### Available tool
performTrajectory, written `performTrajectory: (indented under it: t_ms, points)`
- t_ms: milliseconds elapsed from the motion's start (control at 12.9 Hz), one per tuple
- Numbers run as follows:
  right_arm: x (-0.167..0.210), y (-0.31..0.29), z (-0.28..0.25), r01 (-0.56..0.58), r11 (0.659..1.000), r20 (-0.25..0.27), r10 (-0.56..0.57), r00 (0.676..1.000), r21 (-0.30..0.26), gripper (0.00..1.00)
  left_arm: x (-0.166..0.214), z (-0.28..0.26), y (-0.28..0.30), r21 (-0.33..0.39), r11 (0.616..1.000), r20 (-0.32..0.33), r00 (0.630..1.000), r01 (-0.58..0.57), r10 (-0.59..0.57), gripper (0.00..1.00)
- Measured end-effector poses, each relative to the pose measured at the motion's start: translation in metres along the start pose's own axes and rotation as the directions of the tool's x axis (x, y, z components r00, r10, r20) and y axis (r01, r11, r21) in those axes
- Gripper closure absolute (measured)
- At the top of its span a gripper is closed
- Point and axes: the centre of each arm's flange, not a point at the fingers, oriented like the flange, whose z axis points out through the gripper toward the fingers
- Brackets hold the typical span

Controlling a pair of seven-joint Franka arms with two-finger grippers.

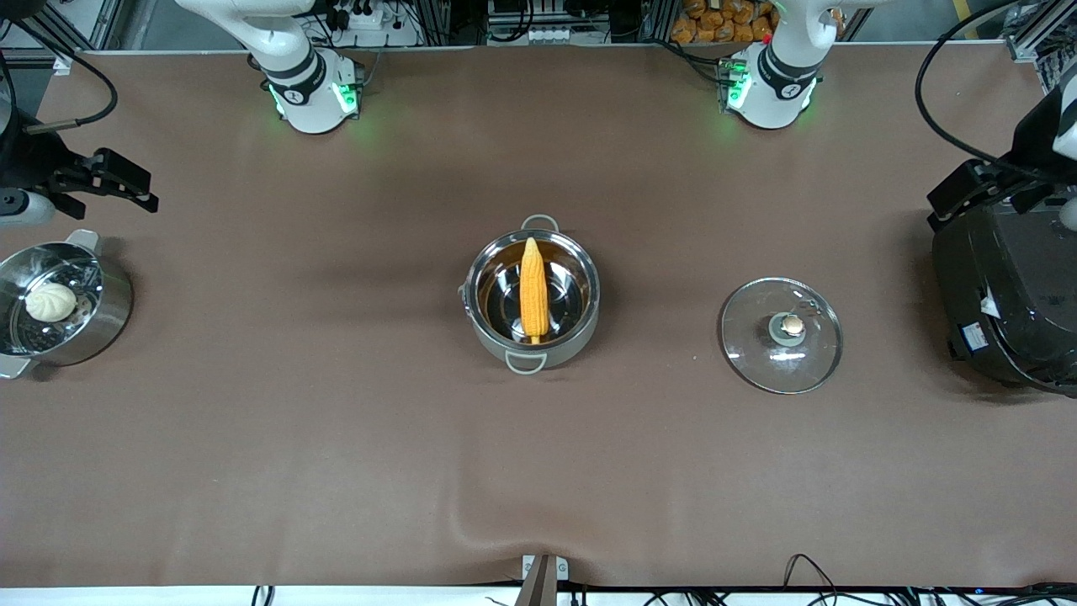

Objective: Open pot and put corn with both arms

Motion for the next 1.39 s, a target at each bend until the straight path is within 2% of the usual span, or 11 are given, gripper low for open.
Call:
performTrajectory:
  t_ms: [232,465,697,1084,1394]
  points:
    - [0.000,0.000,0.000,0.000,1.000,0.001,0.000,1.000,0.000,0.00,0.000,0.002,-0.002,-0.016,1.000,0.012,1.000,0.004,-0.003,0.00]
    - [0.000,0.000,0.001,0.000,1.000,0.002,0.000,1.000,0.000,0.00,-0.002,0.012,-0.003,-0.055,0.998,0.061,0.998,-0.026,0.029,0.00]
    - [0.000,0.000,0.001,0.000,1.000,0.003,0.000,1.000,0.000,0.00,-0.004,0.023,-0.003,-0.053,0.997,0.085,0.995,-0.051,0.056,0.00]
    - [0.000,0.000,0.001,0.000,1.000,0.005,0.000,1.000,0.000,0.00,-0.012,0.050,0.002,-0.055,0.993,0.066,0.992,-0.101,0.105,0.00]
    - [0.001,0.000,0.003,0.000,1.000,0.007,0.000,1.000,0.001,0.00,-0.014,0.051,0.003,-0.058,0.985,0.062,0.985,-0.160,0.164,0.00]
